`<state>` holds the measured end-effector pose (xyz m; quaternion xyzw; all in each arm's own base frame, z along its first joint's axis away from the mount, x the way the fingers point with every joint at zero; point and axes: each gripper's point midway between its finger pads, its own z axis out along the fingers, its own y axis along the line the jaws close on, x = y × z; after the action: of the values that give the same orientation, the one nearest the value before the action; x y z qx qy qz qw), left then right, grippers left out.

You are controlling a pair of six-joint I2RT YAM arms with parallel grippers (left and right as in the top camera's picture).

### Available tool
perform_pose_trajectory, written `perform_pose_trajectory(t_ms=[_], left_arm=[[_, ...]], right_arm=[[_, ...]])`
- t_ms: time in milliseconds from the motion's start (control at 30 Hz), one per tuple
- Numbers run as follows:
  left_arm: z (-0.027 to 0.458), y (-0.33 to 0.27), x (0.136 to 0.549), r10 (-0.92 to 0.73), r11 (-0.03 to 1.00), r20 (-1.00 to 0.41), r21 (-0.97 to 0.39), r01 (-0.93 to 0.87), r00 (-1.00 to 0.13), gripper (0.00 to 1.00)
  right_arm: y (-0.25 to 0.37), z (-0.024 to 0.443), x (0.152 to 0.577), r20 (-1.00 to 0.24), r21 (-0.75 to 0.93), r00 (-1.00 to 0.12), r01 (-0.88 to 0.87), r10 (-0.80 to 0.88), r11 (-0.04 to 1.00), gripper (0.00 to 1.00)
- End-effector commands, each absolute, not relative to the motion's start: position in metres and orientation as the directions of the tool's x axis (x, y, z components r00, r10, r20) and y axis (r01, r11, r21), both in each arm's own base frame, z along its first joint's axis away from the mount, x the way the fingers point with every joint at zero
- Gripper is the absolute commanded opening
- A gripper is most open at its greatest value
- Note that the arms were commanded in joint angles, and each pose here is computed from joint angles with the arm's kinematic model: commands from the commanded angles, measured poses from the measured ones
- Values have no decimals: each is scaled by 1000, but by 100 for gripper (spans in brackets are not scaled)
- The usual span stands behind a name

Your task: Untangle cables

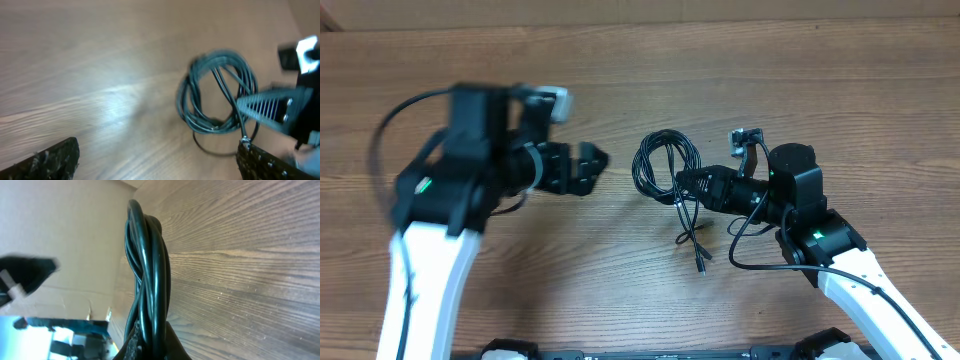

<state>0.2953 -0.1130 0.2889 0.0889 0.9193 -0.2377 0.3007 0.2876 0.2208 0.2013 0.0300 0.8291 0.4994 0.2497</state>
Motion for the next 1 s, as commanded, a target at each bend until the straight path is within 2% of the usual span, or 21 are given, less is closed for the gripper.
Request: perform_pose_trajectory(t_ms=[0,133,200,300,367,467,600,767,967], left_arm=[[297,-87,276,-162,896,-610,-421,144,-775,99],[259,-94,267,-349,821,-483,-571,-14,-803,100],[241,-108,265,-376,764,-413,-645,-25,-829,99],[226,-139,269,-352,651,-360,-757,50,-864,100],[215,-149,274,-384,584,-298,-812,20,-874,99],[202,-162,285,-429,498,-215,-866,-31,-877,99],[205,-189,296,-415,419,-211,-908,20,-885,99],[190,-223,299,-365,396,-168,-918,10,-916,100],[169,-229,298,-340,410,-114,-911,-38,-933,71]], right_arm=[[220,218,297,-333,878,-866,-139,374,458,4],[221,222,298,-341,881,-860,-152,380,448,4],[221,223,299,-328,888,-861,-139,389,439,4],[221,224,299,-299,898,-865,-112,403,424,4],[222,224,298,-293,901,-867,-110,403,419,4],[222,224,298,-292,901,-867,-109,403,419,4],[222,224,298,-265,910,-870,-83,415,407,4],[222,224,298,-266,910,-870,-84,415,407,4],[222,224,298,-263,910,-870,-81,417,406,4]])
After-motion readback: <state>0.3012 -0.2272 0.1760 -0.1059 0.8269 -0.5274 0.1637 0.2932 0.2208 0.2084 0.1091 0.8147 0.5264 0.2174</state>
